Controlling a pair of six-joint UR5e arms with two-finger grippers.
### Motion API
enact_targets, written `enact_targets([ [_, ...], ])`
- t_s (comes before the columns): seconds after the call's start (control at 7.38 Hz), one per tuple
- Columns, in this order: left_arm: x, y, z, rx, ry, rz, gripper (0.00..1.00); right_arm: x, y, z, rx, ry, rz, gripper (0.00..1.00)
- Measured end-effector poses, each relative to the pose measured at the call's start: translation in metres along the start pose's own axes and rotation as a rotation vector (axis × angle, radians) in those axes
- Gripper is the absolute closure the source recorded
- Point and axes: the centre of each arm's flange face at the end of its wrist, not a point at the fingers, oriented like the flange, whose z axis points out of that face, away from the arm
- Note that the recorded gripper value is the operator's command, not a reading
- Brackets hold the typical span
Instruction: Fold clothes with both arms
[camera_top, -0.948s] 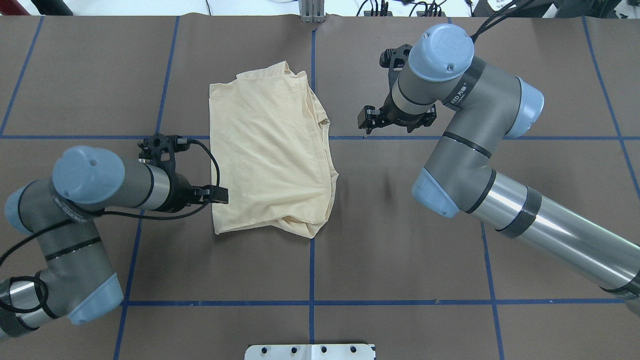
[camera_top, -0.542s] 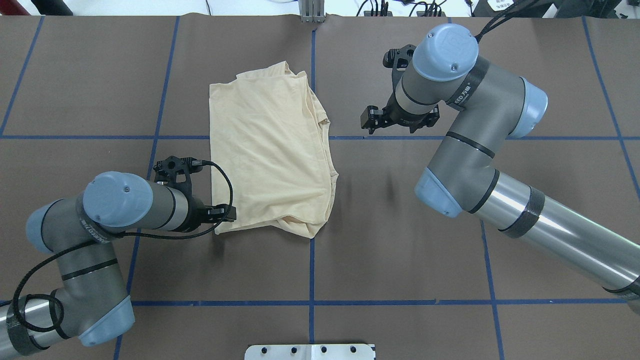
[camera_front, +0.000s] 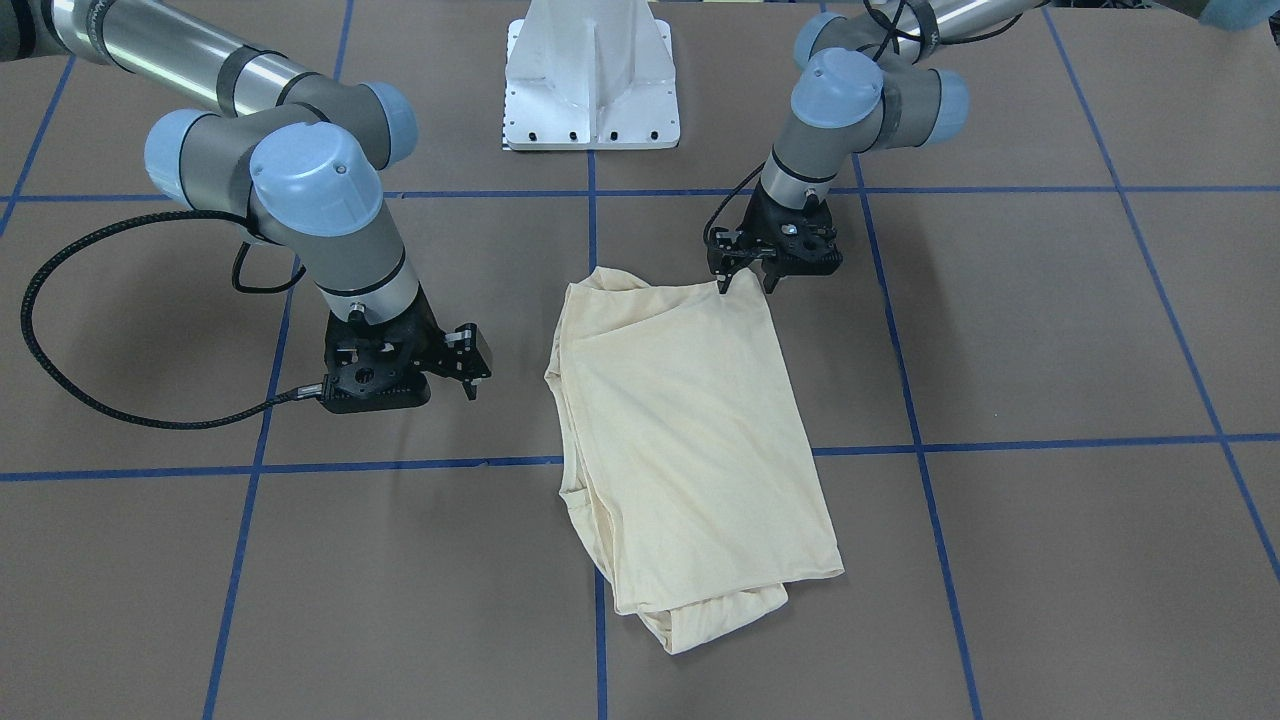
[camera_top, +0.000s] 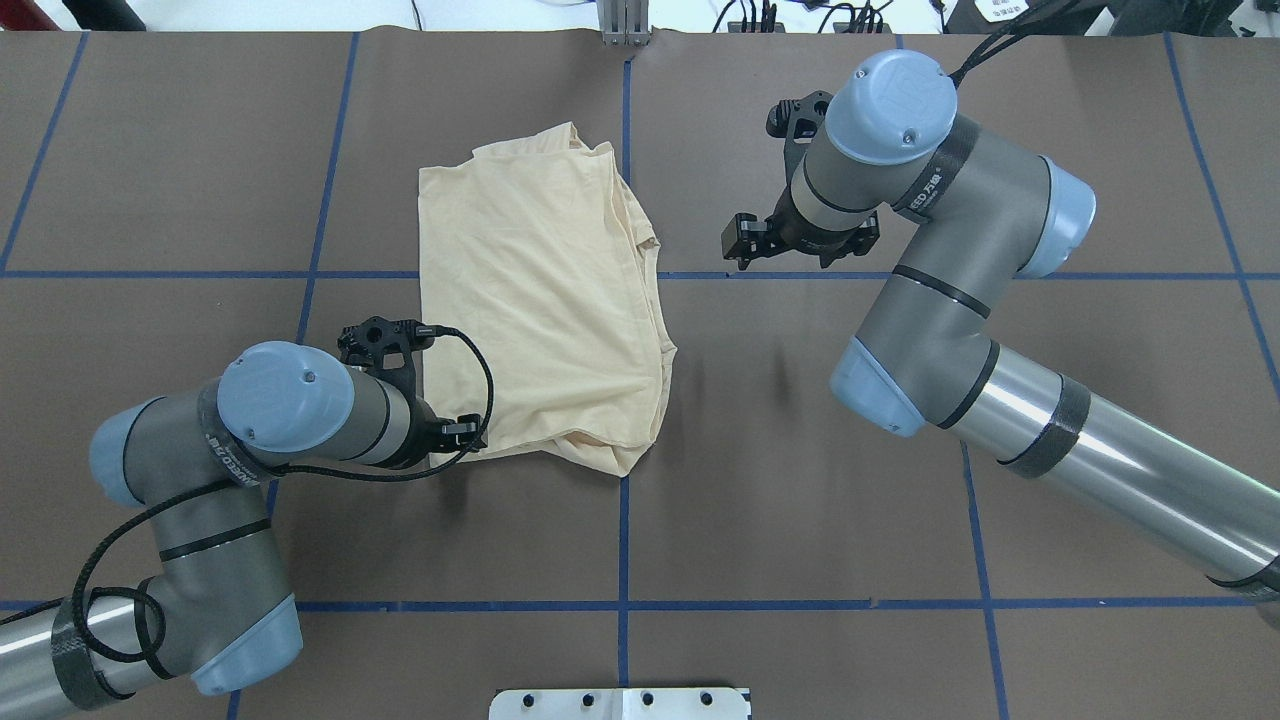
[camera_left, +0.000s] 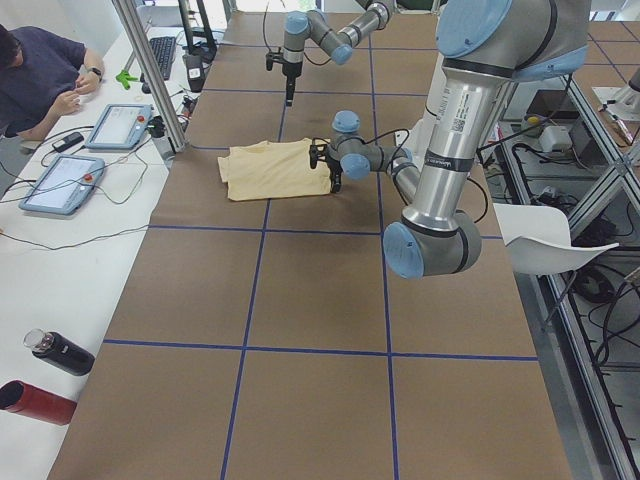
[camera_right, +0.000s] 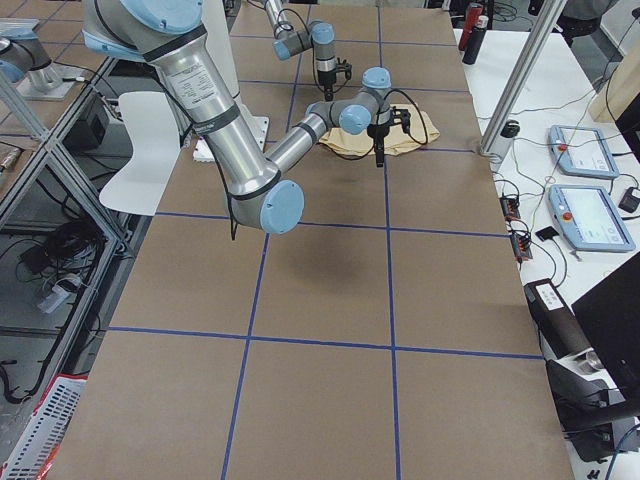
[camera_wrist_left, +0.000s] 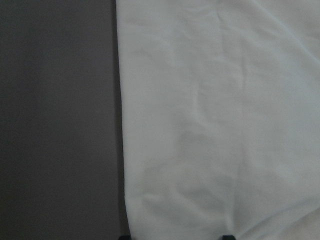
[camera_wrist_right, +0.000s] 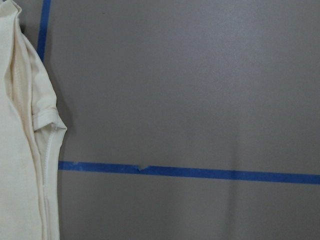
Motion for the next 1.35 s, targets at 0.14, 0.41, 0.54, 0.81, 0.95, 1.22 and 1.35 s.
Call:
enact_targets([
  [0.14, 0.0, 0.001, 0.002, -0.003, -0.004, 0.0, 0.67, 0.0, 0.001, 0.001, 0.0, 0.001, 0.0, 0.0],
  [0.41, 0.001, 0.001, 0.002, -0.004, -0.004, 0.001, 1.0, -0.001, 0.002, 0.002, -0.002, 0.001, -0.002, 0.0],
  [0.54, 0.001, 0.001, 0.002, -0.004, -0.003, 0.001, 1.0, -0.003, 0.004, 0.003, -0.004, 0.001, -0.001, 0.0],
  [0.81, 0.003, 0.002, -0.002, -0.003, -0.001, 0.003, 1.0, -0.017, 0.016, 0.007, -0.002, -0.004, 0.026, 0.0],
  [0.95, 0.004, 0.002, -0.004, -0.004, -0.001, 0.004, 1.0, -0.031, 0.028, 0.01, 0.007, -0.005, 0.066, 0.01],
  [1.22, 0.005, 0.002, -0.005, -0.005, -0.002, 0.004, 1.0, -0.071, 0.072, 0.022, 0.043, -0.006, 0.186, 0.06],
  [1.35, 0.005, 0.002, -0.005, -0.005, -0.002, 0.004, 1.0, -0.096, 0.097, 0.03, 0.071, -0.006, 0.237, 0.16],
])
